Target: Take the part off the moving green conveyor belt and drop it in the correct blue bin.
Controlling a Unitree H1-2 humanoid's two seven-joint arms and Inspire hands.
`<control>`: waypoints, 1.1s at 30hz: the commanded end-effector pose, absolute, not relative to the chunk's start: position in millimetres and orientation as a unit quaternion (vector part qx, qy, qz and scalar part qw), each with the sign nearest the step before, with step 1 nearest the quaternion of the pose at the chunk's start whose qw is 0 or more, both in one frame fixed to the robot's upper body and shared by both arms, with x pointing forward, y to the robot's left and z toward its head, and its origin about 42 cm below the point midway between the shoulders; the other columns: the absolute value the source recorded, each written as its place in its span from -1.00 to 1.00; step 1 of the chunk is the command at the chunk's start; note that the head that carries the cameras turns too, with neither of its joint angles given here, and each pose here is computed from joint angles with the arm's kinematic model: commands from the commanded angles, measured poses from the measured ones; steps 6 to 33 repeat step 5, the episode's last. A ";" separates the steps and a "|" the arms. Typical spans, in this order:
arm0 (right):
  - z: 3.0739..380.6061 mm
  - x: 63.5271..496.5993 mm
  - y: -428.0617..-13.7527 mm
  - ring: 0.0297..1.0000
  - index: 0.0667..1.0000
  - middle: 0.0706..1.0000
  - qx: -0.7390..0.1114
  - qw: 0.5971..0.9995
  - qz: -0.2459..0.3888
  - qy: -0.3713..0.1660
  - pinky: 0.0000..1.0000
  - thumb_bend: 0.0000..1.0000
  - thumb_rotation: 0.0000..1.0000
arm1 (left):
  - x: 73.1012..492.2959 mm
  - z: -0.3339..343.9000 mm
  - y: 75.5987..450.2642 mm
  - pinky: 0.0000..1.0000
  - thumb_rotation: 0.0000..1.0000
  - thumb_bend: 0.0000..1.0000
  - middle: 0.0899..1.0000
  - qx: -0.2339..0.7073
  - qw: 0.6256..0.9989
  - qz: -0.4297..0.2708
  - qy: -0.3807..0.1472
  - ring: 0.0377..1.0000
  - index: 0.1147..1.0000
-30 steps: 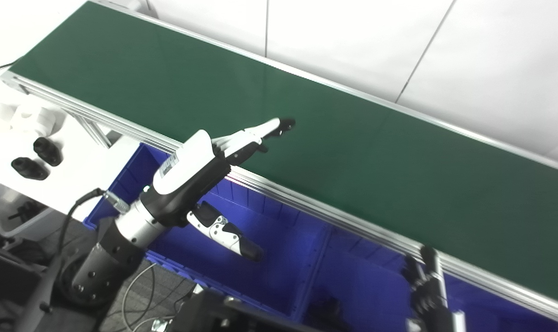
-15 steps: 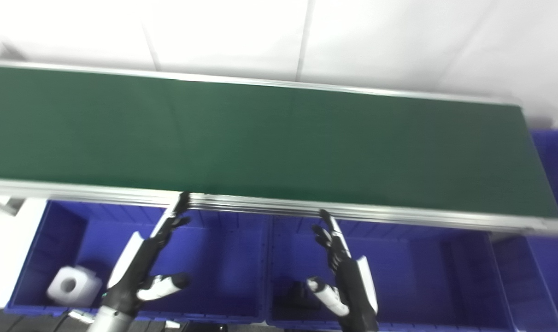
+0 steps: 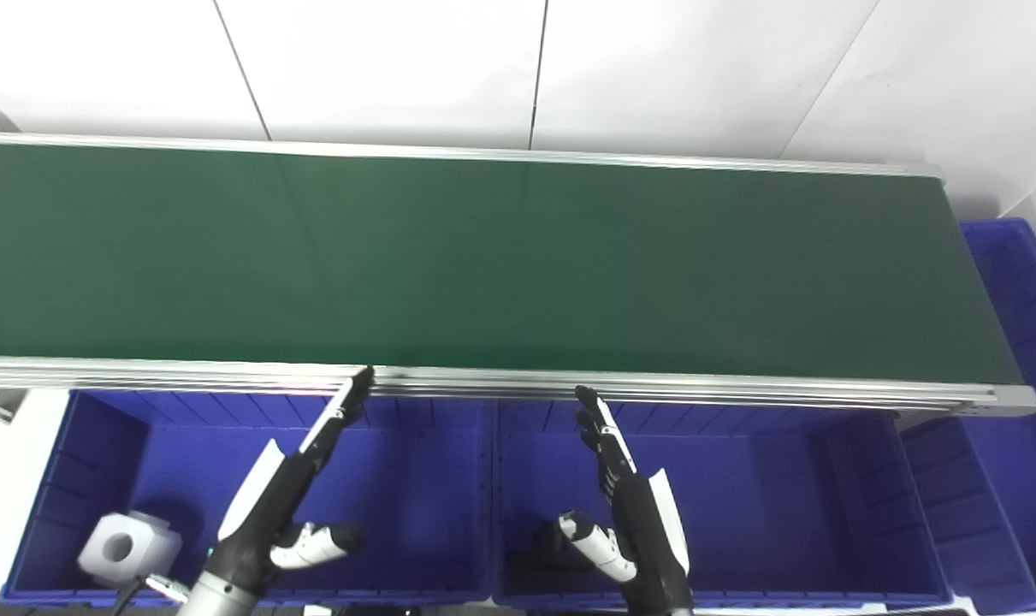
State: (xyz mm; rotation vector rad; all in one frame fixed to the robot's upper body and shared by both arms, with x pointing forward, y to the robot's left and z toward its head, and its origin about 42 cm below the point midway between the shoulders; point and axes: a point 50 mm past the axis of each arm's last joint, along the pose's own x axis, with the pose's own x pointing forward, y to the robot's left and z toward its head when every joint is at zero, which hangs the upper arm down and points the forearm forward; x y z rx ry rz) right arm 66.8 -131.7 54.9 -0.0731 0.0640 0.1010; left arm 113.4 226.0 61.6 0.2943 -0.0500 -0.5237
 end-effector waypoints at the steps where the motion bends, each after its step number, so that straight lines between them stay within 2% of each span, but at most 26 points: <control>1: 64.5 64.3 -128.9 0.89 0.95 1.00 -0.024 0.999 0.040 -0.001 0.91 1.00 0.83 | 112.2 87.1 224.3 0.96 0.83 0.84 1.00 0.140 0.958 -0.239 -0.071 1.00 1.00; 3: 65.1 62.5 -132.3 0.88 0.96 1.00 -0.028 0.999 0.039 -0.003 0.90 0.98 0.89 | 109.2 96.9 224.3 0.92 0.85 0.83 1.00 0.140 0.962 -0.218 -0.088 1.00 1.00; 5: 64.7 61.0 -136.0 0.89 0.98 1.00 -0.028 0.999 0.038 -0.004 0.89 0.96 0.95 | 105.3 99.8 227.3 0.79 0.90 0.79 1.00 0.138 0.966 -0.199 -0.091 0.97 1.00; 33: 64.7 61.0 -136.0 0.89 0.98 1.00 -0.028 0.999 0.038 -0.004 0.89 0.96 0.95 | 105.3 99.8 227.3 0.79 0.90 0.79 1.00 0.138 0.966 -0.199 -0.091 0.97 1.00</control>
